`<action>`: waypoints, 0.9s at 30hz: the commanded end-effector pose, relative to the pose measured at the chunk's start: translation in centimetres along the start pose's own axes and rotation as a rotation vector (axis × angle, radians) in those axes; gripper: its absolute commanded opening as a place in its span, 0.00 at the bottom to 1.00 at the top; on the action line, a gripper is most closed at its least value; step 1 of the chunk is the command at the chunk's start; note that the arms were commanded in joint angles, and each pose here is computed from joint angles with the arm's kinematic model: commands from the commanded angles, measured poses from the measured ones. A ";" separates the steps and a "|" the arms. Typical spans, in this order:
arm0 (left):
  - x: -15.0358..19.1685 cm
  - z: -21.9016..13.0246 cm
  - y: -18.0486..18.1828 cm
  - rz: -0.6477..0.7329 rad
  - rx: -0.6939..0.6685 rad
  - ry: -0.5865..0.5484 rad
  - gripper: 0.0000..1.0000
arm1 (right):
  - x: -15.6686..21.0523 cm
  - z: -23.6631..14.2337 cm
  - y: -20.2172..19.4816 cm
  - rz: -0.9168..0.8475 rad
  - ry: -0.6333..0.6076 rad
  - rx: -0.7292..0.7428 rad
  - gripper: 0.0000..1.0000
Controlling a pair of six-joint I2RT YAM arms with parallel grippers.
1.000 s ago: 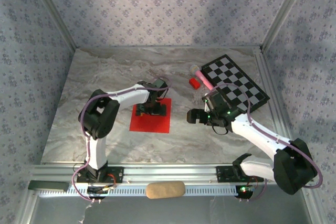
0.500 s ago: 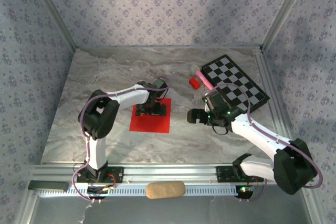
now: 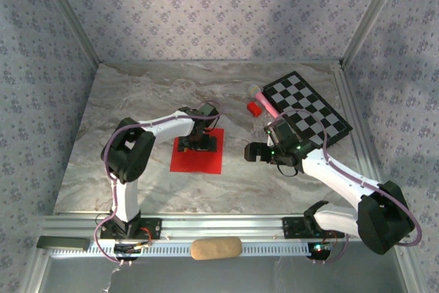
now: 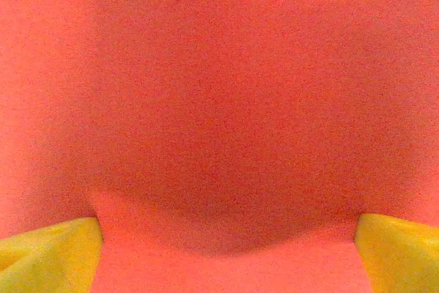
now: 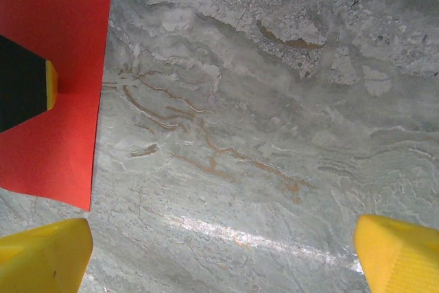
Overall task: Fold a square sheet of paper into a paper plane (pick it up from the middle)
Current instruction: First fold the square sheet of paper in half at the center of the table.
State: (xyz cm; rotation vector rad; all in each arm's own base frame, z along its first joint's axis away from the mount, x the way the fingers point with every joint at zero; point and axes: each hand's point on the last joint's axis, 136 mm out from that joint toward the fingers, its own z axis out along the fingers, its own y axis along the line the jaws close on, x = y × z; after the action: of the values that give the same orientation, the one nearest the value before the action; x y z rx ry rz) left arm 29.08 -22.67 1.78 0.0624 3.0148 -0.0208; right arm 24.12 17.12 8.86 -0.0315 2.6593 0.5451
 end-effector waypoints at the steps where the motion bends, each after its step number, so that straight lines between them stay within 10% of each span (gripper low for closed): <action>1: 1.7 1.9 1.1 -0.011 -0.048 0.062 0.95 | -0.6 -0.6 0.2 -0.011 -0.010 0.013 1.00; 27: 1.4 1.4 0.4 -0.014 -0.003 0.041 0.80 | -0.8 -0.8 0.2 -0.006 -0.027 0.023 1.00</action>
State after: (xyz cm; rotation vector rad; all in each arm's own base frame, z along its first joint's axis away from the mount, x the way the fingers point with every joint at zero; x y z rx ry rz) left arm 29.21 -22.78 1.83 0.0491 3.0000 -0.0394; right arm 24.13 16.89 8.75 -0.0277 2.6610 0.5245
